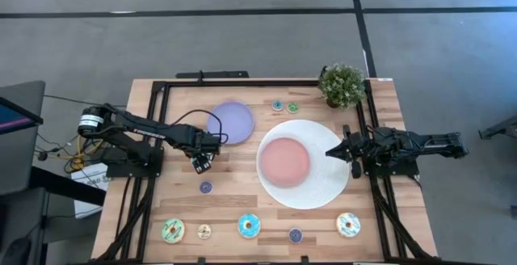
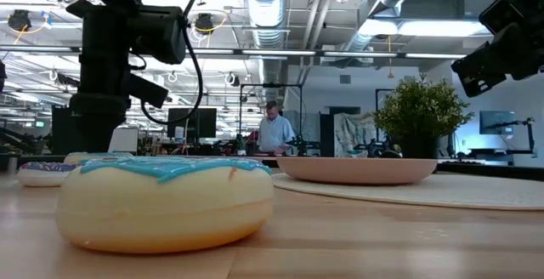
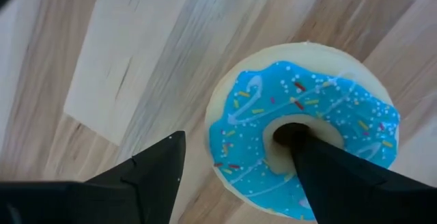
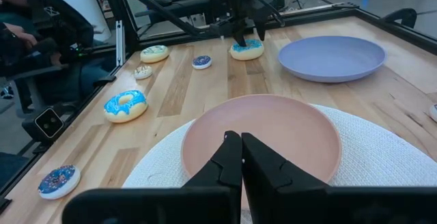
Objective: Pick & Place donuts
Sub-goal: Put the top big light blue donut on the violet plate
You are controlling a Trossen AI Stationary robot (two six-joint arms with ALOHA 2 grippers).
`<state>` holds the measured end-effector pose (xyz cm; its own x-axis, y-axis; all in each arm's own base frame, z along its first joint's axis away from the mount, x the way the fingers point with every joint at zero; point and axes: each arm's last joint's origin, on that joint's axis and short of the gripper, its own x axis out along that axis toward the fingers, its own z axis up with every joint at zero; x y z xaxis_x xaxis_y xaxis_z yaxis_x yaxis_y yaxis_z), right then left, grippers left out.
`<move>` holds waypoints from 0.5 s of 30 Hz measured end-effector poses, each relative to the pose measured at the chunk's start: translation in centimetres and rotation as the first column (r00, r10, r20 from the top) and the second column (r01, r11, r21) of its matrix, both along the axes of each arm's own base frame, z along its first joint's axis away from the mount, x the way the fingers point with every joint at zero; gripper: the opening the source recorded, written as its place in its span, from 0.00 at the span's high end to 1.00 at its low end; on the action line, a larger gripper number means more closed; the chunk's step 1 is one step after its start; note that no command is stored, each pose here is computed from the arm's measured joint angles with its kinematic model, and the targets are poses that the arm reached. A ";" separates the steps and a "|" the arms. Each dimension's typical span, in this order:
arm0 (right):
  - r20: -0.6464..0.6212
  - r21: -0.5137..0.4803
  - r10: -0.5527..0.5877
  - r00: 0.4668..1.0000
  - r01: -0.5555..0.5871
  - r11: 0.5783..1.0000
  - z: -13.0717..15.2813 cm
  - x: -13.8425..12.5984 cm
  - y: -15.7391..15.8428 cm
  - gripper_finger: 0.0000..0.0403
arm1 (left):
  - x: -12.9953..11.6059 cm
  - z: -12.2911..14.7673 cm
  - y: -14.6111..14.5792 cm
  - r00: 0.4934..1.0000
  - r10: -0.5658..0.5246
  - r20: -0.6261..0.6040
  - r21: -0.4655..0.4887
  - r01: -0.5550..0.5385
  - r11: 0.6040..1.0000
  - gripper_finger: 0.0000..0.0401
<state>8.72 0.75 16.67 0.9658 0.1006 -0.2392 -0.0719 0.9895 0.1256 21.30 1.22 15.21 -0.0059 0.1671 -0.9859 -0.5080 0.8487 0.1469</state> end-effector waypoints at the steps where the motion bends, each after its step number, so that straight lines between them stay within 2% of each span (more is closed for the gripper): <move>1: 0.000 0.000 0.000 1.000 0.000 1.000 0.0 0.0 0.0 1.00 | 0.0 0.0 0.0 1.000 0.000 0.000 0.000 0.000 1.000 0.35; 4: 0.000 0.000 0.000 1.000 0.000 1.000 0.0 0.0 0.0 1.00 | 0.0 0.0 0.0 1.000 -0.001 0.001 0.000 0.001 1.000 0.38; 15: 0.001 0.000 0.000 1.000 0.000 1.000 0.0 0.0 0.0 1.00 | 0.0 0.0 0.0 1.000 -0.001 0.002 -0.004 0.001 1.000 0.63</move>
<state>8.72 0.75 16.69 0.9659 0.1005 -0.2385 -0.0720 0.9895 0.1255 21.31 1.20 15.20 -0.0041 0.1634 -0.9865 -0.5072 0.8499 0.1429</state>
